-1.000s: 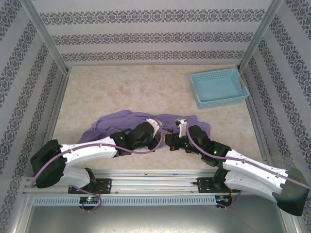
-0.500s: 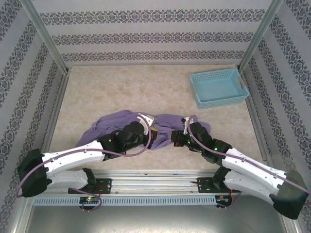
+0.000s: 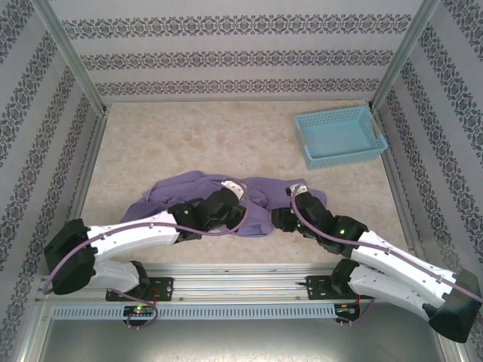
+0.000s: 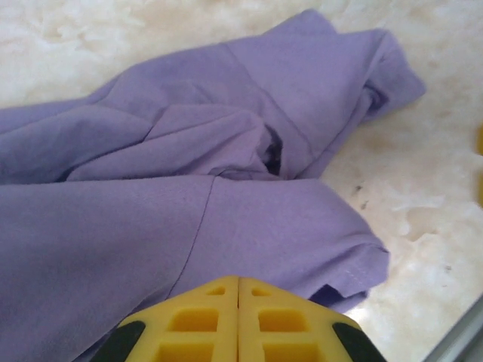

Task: Fold the inside-out t-shirt

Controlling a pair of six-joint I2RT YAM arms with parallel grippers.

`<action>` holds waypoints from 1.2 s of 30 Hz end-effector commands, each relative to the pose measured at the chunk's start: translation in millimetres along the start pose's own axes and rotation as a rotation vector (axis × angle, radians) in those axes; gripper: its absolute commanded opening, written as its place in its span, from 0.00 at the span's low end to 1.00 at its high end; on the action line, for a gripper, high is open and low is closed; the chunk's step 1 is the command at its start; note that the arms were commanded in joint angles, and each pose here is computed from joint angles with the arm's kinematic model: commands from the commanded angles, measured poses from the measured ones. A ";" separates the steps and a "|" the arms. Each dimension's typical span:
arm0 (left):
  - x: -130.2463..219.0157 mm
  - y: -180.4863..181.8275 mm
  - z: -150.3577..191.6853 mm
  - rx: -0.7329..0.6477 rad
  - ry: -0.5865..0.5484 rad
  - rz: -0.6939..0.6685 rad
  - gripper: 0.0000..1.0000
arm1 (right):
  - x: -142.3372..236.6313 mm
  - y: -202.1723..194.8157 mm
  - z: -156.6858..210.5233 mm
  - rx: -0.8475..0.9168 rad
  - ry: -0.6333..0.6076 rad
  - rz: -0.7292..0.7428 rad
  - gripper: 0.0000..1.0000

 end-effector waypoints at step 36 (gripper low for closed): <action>-40.0 121.2 46.9 0.384 0.184 -0.262 0.28 | -111.9 -10.0 27.9 0.362 0.245 0.324 0.48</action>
Point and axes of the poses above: each hand's point on the last joint's axis, 136 mm out from that joint toward the fingers, its own x axis back along the fingers, its own y axis along the line the jaws close on, z = x × y, the point moved 1 cm from there along x, back along the fingers, and after that the axes turned 6 degrees about x, right-handed, at the moved point
